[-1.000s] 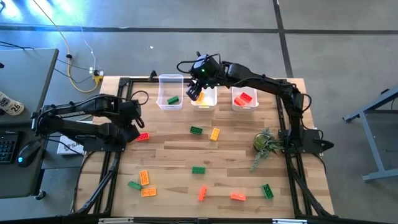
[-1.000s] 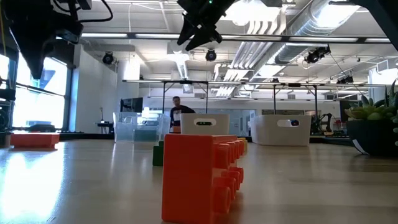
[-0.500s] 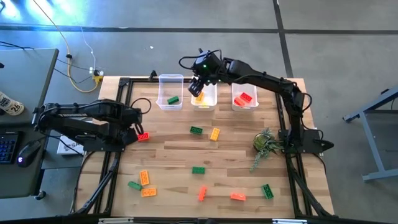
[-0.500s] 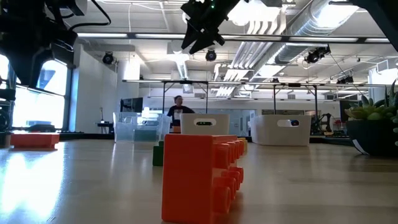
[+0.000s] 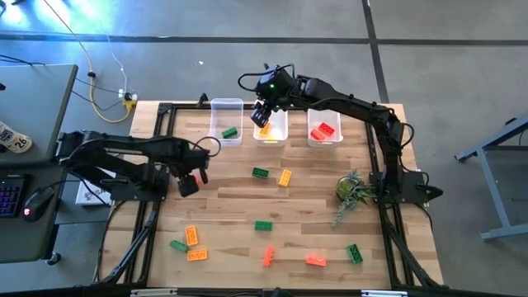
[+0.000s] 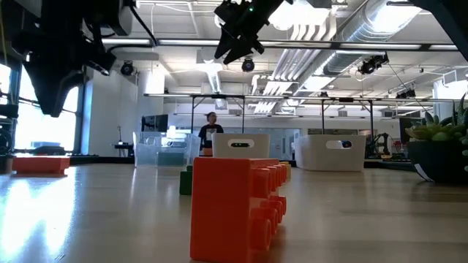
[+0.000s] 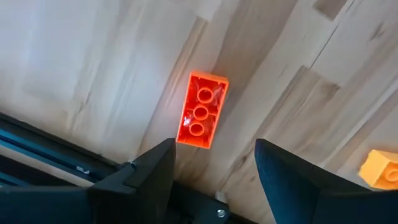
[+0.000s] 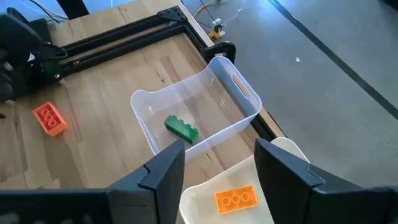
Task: Sort & place blocks by color
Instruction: Put the orange game piece into the right white bin
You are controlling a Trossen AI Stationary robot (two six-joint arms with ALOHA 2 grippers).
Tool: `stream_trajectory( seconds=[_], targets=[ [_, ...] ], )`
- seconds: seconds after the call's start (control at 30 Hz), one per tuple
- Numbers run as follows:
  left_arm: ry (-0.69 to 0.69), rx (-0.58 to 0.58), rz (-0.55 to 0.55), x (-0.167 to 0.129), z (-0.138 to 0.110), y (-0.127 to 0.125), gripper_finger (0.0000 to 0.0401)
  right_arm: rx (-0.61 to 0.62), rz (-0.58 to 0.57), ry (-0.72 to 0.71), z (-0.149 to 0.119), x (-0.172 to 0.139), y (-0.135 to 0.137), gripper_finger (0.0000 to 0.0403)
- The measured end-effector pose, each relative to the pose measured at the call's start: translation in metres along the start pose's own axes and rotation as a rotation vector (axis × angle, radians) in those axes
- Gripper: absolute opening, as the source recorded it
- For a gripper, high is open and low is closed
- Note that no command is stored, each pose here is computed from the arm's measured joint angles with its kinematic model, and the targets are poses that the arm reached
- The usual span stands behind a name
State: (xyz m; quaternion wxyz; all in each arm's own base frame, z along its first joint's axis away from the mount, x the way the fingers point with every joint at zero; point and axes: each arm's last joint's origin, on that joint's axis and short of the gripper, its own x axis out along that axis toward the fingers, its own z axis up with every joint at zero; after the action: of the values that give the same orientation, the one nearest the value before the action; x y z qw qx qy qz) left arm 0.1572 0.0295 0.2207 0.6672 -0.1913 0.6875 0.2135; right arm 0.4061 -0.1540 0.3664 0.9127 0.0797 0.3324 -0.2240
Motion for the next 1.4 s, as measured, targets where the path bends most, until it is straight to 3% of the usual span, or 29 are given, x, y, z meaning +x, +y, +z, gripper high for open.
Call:
stream_trajectory(
  seconds=[0.5,1.4],
  targets=[
    [0.197,0.044,0.089,0.04,0.028,-0.013,0.0206,0.0,-0.001,0.007,-0.001,0.0,0.0,0.0178],
    [0.449,0.119,0.173,0.088,0.042,-0.02,0.0206,-0.004,-0.003,0.04,-0.004,0.0,0.0,0.0178]
  ],
)
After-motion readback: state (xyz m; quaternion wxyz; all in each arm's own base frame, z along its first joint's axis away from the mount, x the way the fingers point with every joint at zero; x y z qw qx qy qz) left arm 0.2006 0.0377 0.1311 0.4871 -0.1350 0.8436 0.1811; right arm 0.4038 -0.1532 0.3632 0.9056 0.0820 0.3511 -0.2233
